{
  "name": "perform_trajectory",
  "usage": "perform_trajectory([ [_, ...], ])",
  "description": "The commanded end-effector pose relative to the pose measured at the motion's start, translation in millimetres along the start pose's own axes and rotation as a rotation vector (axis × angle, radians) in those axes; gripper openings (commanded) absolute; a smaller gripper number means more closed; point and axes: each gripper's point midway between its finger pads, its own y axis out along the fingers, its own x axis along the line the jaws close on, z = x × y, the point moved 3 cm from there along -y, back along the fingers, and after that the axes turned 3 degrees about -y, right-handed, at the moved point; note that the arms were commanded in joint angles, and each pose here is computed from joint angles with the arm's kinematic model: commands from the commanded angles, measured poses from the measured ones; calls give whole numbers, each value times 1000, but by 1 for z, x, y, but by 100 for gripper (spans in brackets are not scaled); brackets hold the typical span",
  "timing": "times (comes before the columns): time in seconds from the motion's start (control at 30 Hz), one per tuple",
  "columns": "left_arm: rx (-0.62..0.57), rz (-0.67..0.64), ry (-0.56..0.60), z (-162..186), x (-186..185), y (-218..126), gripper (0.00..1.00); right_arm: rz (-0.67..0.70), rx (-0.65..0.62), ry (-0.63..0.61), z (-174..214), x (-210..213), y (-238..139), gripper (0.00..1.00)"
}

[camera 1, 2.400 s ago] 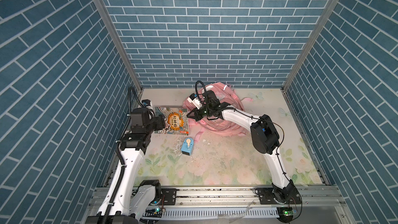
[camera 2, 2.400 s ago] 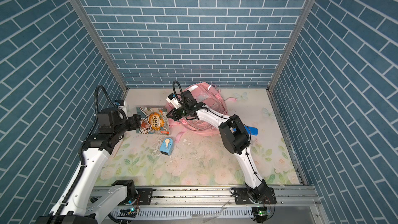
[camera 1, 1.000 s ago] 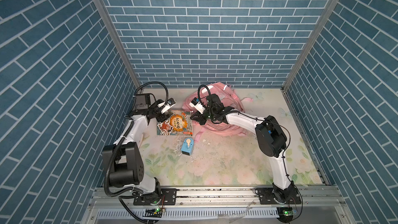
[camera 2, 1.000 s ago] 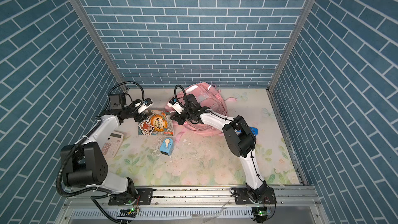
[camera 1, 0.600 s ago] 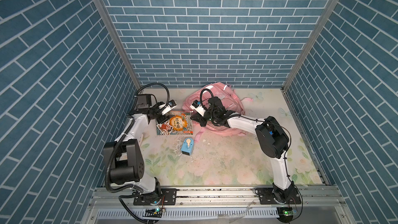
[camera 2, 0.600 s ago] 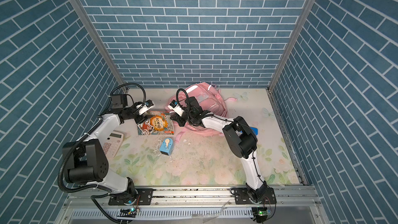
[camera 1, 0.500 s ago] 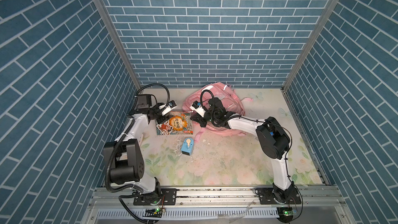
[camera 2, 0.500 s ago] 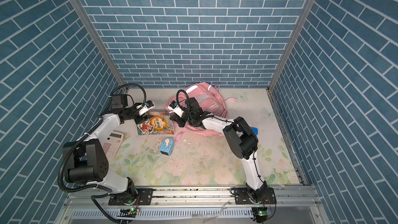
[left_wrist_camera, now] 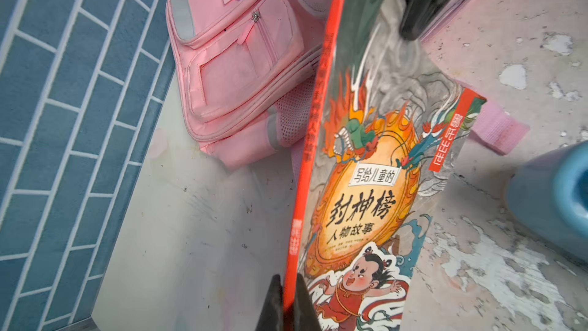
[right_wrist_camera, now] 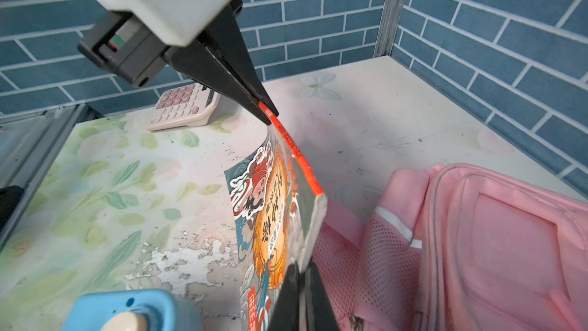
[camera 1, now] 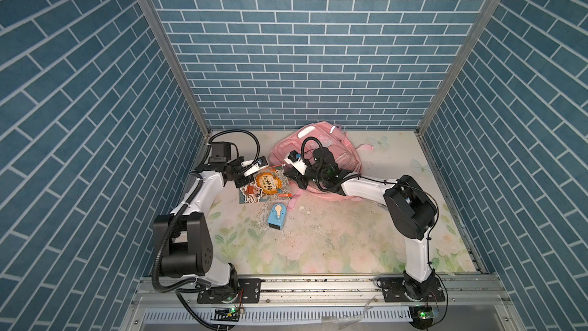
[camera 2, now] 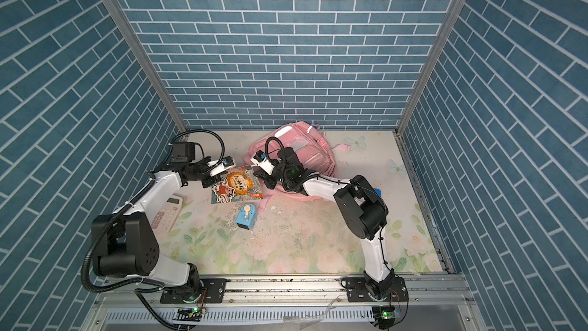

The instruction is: Pack the student bag

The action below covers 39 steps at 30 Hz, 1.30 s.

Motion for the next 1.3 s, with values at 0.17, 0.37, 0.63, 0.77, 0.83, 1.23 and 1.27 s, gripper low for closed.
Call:
perform_trajectory([
  [0.17, -84, 8, 33, -34, -21, -28, 0, -18, -88, -30, -27, 14, -42, 34],
  [0.37, -122, 3, 68, -57, -29, -48, 0, -82, -113, 31, -25, 19, -77, 48],
  [0.63, -156, 12, 123, -85, -48, -65, 0, -16, -125, -31, -27, 14, -98, 55],
  [0.77, -180, 3, 154, -100, -53, -72, 0, -20, -153, -59, -33, 9, -111, 56],
  [0.83, -195, 3, 169, -108, -56, -74, 0, -55, -160, -85, -34, 14, -114, 56],
  [1.23, -262, 8, 184, -142, -65, -79, 0, -181, -134, -42, -28, 41, -127, 16],
  [1.27, -265, -14, 175, -145, -65, -77, 0, -161, -127, -34, -26, 41, -131, 9],
])
